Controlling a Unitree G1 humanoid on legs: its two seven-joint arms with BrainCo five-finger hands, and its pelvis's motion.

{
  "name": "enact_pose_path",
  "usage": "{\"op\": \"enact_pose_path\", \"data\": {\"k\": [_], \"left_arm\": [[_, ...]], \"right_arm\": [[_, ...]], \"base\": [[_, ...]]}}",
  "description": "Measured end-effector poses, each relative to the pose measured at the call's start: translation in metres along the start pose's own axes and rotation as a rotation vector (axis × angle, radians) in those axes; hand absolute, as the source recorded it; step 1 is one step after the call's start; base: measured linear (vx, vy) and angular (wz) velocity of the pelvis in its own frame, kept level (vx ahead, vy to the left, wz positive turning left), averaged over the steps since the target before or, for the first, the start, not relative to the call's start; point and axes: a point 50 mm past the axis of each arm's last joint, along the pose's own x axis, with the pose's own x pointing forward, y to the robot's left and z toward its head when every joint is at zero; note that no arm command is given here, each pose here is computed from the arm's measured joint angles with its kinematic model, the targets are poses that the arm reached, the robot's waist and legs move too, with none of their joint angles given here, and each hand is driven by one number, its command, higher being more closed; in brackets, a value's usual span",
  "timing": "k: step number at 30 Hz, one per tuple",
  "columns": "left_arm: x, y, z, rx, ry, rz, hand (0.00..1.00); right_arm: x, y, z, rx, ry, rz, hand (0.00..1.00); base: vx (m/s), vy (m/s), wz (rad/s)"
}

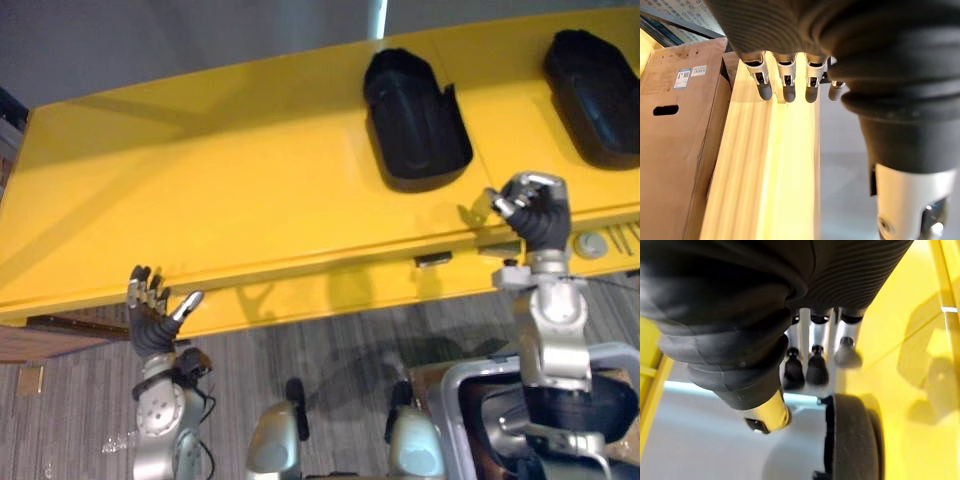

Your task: Walk over and take plastic housings, then place them on the shelf

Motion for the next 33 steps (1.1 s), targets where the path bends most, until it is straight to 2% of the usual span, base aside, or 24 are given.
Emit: {"op": "enact_pose_path", "data": {"k": [14,26,33], "left_arm": [[0.0,-0.001,0.002,-0.001,-0.006,-0.007,0.0],[0.0,-0.003,0.008,-0.008,-0.027,-0.023,0.0],[0.002,-0.007,0.009,-0.018,-0.036,-0.037,0.0]], "right_arm": [[0.001,0.018,-0.028,0.056,0.166,0.203,1.0],[0.012,0.017,-0.044,0.086,0.199,0.199,1.0],[0.039,0.016,-0.044,0.099,0.202,0.182,1.0]], "base": [[0.0,-0.004,0.03],[-0.03,0.004,0.05],[0.0,0.002,0.11]]}}
